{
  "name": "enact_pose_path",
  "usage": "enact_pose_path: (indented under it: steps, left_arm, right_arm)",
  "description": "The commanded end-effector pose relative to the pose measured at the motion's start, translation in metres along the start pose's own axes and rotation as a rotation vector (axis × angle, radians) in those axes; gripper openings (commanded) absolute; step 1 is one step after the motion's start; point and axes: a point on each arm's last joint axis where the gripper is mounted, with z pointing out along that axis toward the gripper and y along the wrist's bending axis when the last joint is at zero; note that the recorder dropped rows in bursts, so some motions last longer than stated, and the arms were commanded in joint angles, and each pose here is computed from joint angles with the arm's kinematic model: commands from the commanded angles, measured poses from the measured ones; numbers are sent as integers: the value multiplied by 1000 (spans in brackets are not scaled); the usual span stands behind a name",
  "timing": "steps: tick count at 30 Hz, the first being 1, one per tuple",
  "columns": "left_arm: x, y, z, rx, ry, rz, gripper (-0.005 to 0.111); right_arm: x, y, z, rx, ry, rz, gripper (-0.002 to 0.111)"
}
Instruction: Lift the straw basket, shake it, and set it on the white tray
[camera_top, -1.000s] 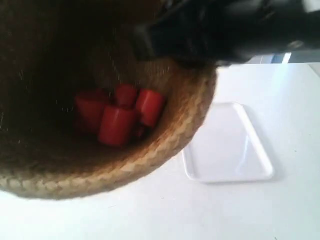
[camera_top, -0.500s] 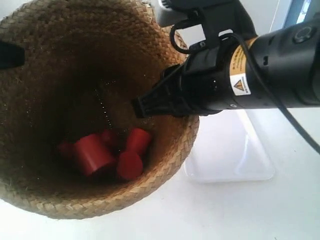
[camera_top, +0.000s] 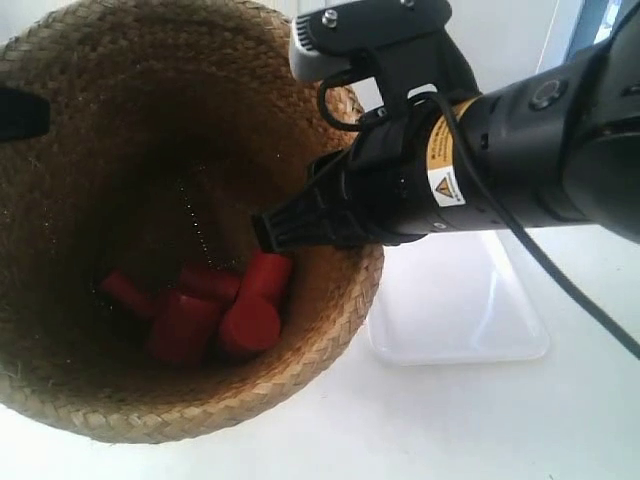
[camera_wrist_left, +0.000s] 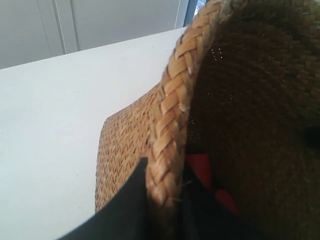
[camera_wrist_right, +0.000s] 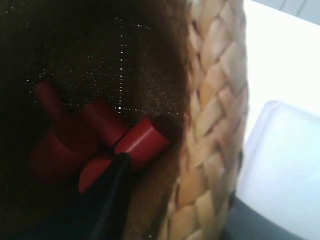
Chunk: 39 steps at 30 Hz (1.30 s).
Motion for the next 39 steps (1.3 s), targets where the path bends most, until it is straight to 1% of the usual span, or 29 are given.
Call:
enact_pose_path:
  steps: [1,8,11,15,17,18,19,20,21,22,23,24,25,26,27,28,29,31,33,35,39]
  left_arm:
    - [-4,-5,-5,28,-34,15,0]
    - [-4,-4,-3,26,-32,13,0]
    - [0,0,7,18,-3,1,0]
    - [13,8,24,-4,42,-30,0]
    - [12,7,24,5,42,-39,0]
    - [6,1,16,44,42,-49,0]
    - [-2,-8,3,95,33,-59,0]
    - [-14,-21,-18,157,5,-28,0]
    - [-22,-32,-39,199,-45,31,0]
    - [-26,-35,-51,190,-121,92,0]
    - [-25,-31,-49,148,-168,119,0]
    - [-19,-20,-35,75,-203,82,0]
    - [-10,-10,-18,42,-175,19,0]
    - [-3,-6,-8,34,-134,-19,0]
    - [1,-5,-4,47,-100,-32,0]
    - [2,-5,-1,56,-81,-26,0]
    - [2,-6,-1,61,-81,-14,0]
    - [1,-5,-1,51,-94,-17,0]
    - [0,-4,-1,42,-104,-22,0]
    - [0,-4,-1,39,-107,-22,0]
    - [3,-5,0,59,-70,-11,0]
  right_arm:
    - [0,-3,1,16,6,-14,0]
    - [0,-3,1,18,8,-14,0]
    - [0,-3,1,15,0,-16,0]
    - [-1,-1,5,5,-7,-18,0]
    - [-3,-1,3,6,-8,-10,0]
    - [-9,1,-10,-7,-22,4,0]
    - [-19,4,-33,-40,-55,-1,0]
    - [-29,10,-61,-105,-115,-5,0]
    - [-34,17,-83,-177,-178,-16,0]
    - [-34,22,-95,-229,-258,-44,0]
    - [-25,21,-84,-191,-268,-85,0]
    - [-15,13,-63,-81,-223,-106,0]
    - [-7,0,-44,49,-136,-38,0]
    - [-2,-8,-32,134,-59,-5,0]
    - [-1,-8,-27,138,-26,-9,0]
    - [-2,-3,-26,94,-28,-29,0]
    - [-5,1,-26,47,-57,-36,0]
    - [-11,5,-29,3,-116,-40,0]
    - [-11,5,-27,5,-121,-53,0]
    - [-8,6,-21,23,-88,-58,0]
    - [0,7,-8,37,-39,-59,0]
